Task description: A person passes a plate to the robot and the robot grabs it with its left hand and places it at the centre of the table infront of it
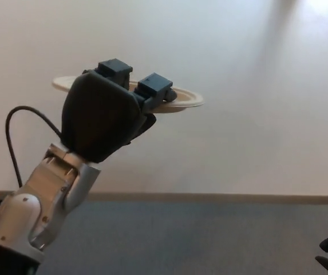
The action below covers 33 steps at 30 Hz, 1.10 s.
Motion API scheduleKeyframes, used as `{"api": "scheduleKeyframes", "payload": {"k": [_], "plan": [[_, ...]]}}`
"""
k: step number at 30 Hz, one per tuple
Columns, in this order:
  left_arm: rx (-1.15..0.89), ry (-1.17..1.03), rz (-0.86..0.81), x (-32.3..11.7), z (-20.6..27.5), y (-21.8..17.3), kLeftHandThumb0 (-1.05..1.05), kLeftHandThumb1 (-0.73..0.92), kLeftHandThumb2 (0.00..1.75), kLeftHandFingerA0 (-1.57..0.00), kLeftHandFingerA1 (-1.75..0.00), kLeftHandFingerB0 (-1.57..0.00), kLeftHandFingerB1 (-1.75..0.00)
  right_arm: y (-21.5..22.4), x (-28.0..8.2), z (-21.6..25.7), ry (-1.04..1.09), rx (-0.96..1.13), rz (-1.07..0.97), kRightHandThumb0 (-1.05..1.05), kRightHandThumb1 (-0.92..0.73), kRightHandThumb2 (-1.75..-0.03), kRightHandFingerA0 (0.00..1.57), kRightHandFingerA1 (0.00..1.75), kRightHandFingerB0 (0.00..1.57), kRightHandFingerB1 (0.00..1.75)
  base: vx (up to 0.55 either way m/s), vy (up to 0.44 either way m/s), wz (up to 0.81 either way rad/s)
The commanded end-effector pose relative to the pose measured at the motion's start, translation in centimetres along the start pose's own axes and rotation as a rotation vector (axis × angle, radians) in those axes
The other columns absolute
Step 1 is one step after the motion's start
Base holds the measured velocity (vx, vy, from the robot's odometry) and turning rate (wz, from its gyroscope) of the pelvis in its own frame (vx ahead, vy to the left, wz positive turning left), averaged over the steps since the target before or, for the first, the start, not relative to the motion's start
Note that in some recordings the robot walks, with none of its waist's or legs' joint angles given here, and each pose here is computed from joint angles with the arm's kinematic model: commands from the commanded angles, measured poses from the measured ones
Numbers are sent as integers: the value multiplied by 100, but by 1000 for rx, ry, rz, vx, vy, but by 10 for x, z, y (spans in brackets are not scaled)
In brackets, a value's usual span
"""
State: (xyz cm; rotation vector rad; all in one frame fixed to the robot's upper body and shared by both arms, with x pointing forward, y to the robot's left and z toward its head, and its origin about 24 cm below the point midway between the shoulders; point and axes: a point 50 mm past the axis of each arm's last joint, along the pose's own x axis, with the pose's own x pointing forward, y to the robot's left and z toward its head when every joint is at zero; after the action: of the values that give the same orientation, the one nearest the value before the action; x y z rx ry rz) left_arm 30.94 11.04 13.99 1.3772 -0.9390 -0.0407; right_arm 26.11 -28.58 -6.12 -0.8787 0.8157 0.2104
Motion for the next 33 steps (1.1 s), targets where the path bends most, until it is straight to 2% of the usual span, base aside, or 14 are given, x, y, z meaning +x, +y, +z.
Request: {"api": "scheduleKeyframes", "payload": {"k": [1,10,11,15,16,17,18,21,22,23,26,30,31,33], "plan": [[80,-37,-62,6,-3,-19,-33,55,59,-102,-145,-79,-53,-6,-1,-2,15,-11,-7,-73,-85,-65,33,57,28,44,0,0,0],[126,-46,-160,10,-10,-46,-32,54,58,-99,-141,-76,-49,-7,0,2,-1,-19,-8,-74,-84,-65,35,56,30,43,0,0,0],[121,-25,-192,10,-13,-51,-27,54,58,-97,-139,-71,-47,-7,0,3,-5,-19,-7,-74,-67,-108,35,63,22,53,0,0,0],[85,64,-284,12,-22,-58,-28,59,59,-91,-138,-69,-46,-8,0,4,-14,-20,-8,-74,-66,-108,37,64,22,52,0,0,0],[27,135,-313,13,-25,-60,-30,69,62,-86,-131,-65,-43,-8,0,4,-13,-18,-7,-74,-84,-65,36,55,30,43,0,0,0],[1,165,-325,13,-26,-61,-30,69,62,-86,-131,-65,-43,-8,0,4,-13,-17,-7,-74,-84,-65,36,55,30,43,0,0,0],[-40,245,-378,16,-29,-62,-41,52,87,-75,-92,-30,-48,-11,0,7,-20,-34,-8,-74,-84,-65,38,56,29,44,0,0,0],[-121,347,-442,18,-31,-63,-40,67,60,-63,-62,-28,-30,-12,0,8,-19,-44,-11,-76,-83,-66,39,57,29,44,0,0,0],[-178,396,-526,23,-34,-60,-64,53,76,-9,-39,-8,-34,-14,0,9,-20,-42,-14,-76,-84,-66,38,57,30,44,0,0,0],[-235,429,-576,26,-36,-58,-63,42,79,-1,-31,-6,-27,-15,0,9,-18,-41,-15,-74,-67,-109,38,64,21,52,0,0,0],[-391,494,-656,29,-42,-54,-85,48,89,0,-16,0,0,-14,0,8,-11,-36,-18,-74,-67,-109,35,62,21,52,0,0,0],[-435,509,-699,30,-43,-52,-88,48,93,0,-17,0,0,-13,0,8,-13,-39,-16,-75,-68,-109,34,63,23,53,0,0,0],[-454,507,-712,29,-44,-52,-104,68,64,0,-25,0,-1,-13,0,8,-12,-37,-17,-75,-68,-109,35,62,23,53,0,0,0],[-462,488,-741,26,-44,-52,-105,79,65,0,-24,0,0,-13,0,8,-13,-39,-17,-75,-68,-109,36,63,23,53,0,0,0]]}}
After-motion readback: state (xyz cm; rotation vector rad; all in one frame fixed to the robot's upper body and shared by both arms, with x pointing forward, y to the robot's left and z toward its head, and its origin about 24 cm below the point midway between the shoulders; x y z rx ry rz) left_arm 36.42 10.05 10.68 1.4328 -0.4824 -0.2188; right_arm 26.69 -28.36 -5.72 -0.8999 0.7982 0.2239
